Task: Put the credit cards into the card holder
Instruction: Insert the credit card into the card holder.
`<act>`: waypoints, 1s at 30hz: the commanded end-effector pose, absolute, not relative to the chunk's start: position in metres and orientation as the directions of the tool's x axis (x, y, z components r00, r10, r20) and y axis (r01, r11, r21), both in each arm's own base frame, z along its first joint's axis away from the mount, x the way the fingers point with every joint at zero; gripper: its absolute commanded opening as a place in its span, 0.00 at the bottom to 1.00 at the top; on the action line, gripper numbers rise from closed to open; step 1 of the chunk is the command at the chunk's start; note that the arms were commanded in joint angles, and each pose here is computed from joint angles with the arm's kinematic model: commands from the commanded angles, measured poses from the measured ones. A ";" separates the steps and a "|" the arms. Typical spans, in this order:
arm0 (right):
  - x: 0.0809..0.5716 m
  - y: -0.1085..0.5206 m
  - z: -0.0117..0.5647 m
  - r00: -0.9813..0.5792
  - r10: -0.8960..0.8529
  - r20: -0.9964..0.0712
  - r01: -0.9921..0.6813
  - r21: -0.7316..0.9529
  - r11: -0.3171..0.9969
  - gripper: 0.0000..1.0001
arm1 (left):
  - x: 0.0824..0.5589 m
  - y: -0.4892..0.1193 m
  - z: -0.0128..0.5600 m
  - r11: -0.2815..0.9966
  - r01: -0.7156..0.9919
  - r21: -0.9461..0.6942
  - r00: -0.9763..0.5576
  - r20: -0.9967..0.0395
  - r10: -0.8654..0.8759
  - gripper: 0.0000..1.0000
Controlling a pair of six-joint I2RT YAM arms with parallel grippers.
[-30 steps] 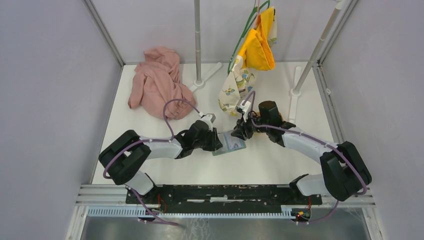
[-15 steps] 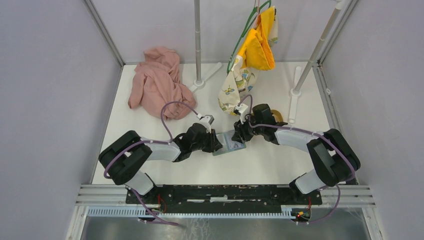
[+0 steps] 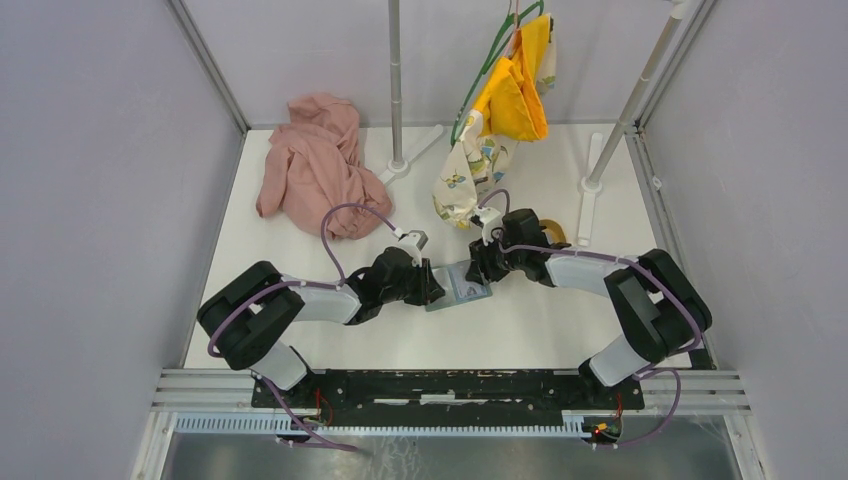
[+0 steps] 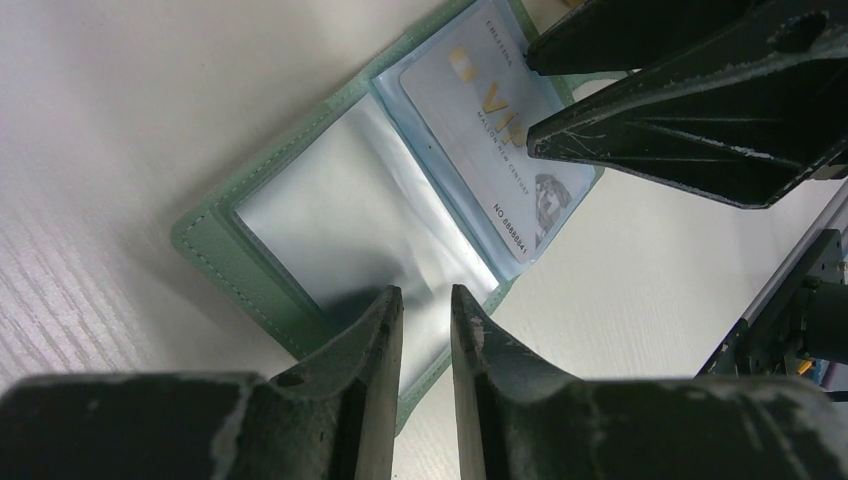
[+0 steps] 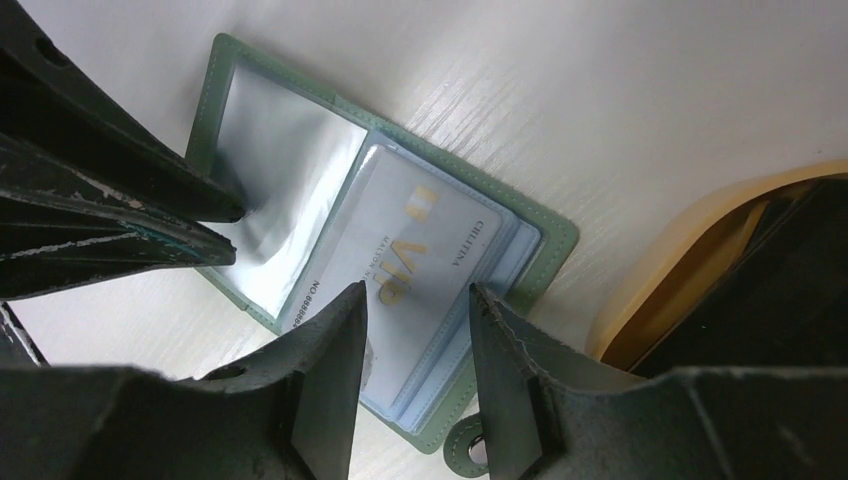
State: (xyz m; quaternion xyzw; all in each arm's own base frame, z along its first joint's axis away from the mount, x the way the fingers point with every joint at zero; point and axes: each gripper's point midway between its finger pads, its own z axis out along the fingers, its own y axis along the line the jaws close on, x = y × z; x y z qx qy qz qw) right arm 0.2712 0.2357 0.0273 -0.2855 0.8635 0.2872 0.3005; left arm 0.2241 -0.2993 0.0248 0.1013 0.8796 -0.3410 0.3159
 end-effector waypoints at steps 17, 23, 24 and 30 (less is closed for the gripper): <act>0.260 0.253 0.051 -0.800 -0.103 -0.592 -0.545 0.642 0.539 0.41 | 0.219 -0.300 0.015 0.749 0.388 -0.537 -0.797 -0.604 -0.020 0.31; 0.256 0.259 0.062 -0.806 -0.072 -0.587 -0.546 0.691 0.474 0.39 | 0.219 -0.301 0.014 0.751 0.386 -0.536 -0.801 -0.599 -0.016 0.30; 0.255 0.261 0.065 -0.806 -0.070 -0.588 -0.549 0.698 0.461 0.38 | 0.219 -0.301 0.013 0.752 0.385 -0.535 -0.802 -0.598 -0.015 0.30; 0.251 0.265 0.072 -0.806 -0.058 -0.589 -0.556 0.720 0.415 0.38 | 0.219 -0.302 0.013 0.748 0.387 -0.539 -0.804 -0.595 -0.012 0.30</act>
